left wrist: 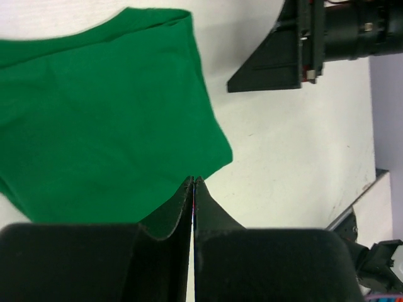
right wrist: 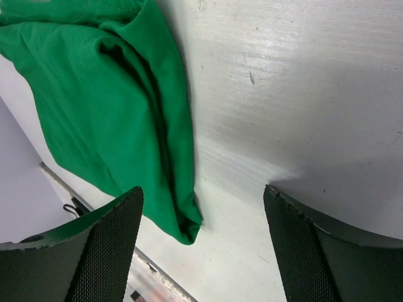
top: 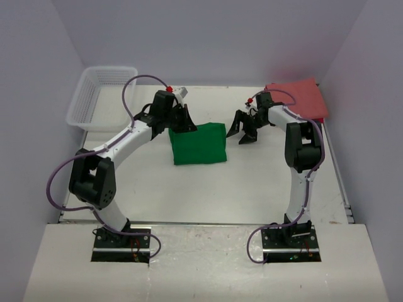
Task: Fold and stack the t-shirts
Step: Fold the long partially folded tshirt into a neat square
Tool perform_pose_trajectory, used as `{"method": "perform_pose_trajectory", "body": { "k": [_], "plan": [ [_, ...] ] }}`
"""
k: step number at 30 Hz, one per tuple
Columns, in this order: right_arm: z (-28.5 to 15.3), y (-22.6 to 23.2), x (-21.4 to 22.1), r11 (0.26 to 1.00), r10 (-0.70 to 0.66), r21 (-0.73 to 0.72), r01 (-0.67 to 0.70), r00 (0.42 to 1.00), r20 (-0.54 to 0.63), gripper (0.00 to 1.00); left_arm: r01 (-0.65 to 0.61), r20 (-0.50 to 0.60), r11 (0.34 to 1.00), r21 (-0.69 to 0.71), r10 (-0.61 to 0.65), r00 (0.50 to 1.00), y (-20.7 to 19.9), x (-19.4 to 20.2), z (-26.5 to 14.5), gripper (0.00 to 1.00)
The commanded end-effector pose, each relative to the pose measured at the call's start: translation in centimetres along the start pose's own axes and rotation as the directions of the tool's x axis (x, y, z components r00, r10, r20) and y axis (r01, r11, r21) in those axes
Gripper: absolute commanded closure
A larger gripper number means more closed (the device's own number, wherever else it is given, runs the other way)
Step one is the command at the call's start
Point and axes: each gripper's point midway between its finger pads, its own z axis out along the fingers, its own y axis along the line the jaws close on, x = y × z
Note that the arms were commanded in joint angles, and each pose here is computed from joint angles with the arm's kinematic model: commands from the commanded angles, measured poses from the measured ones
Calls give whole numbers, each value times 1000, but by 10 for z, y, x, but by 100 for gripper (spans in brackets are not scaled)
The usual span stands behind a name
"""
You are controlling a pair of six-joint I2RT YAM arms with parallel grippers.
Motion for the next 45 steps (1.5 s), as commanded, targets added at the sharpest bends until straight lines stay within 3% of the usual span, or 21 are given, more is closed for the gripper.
{"method": "perform_pose_trajectory", "body": {
  "k": [1, 4, 9, 22, 35, 41, 45],
  "plan": [
    [-2, -10, -2, 998, 12, 61, -13, 1000, 21, 22, 4, -27, 992, -129, -7, 1000, 27, 9, 8, 100],
    [-3, -13, -5, 996, 20, 86, -22, 999, 25, 22, 24, -90, 986, -163, -39, 995, 46, 28, 28, 100],
    [-4, -19, -4, 992, 34, 124, -35, 999, 18, 22, 34, -98, 975, -220, -57, 994, 65, 31, 48, 100],
    [-4, -20, 5, 987, 28, 159, -32, 999, 22, 22, 20, -224, 970, -243, -76, 972, 84, 72, 92, 100],
    [-55, 13, 14, 990, -79, 126, 57, 980, 181, 22, -1, -305, 969, -248, -77, 949, 94, 155, 58, 100],
    [-92, 46, 22, 990, -140, 66, 127, 953, 269, 32, -56, -178, 976, -211, 18, 984, 65, 118, 34, 100],
    [-106, 59, 40, 986, -168, 40, 164, 944, 284, 37, -105, -56, 987, -118, 99, 994, 18, 71, 9, 100]
  ]
}}
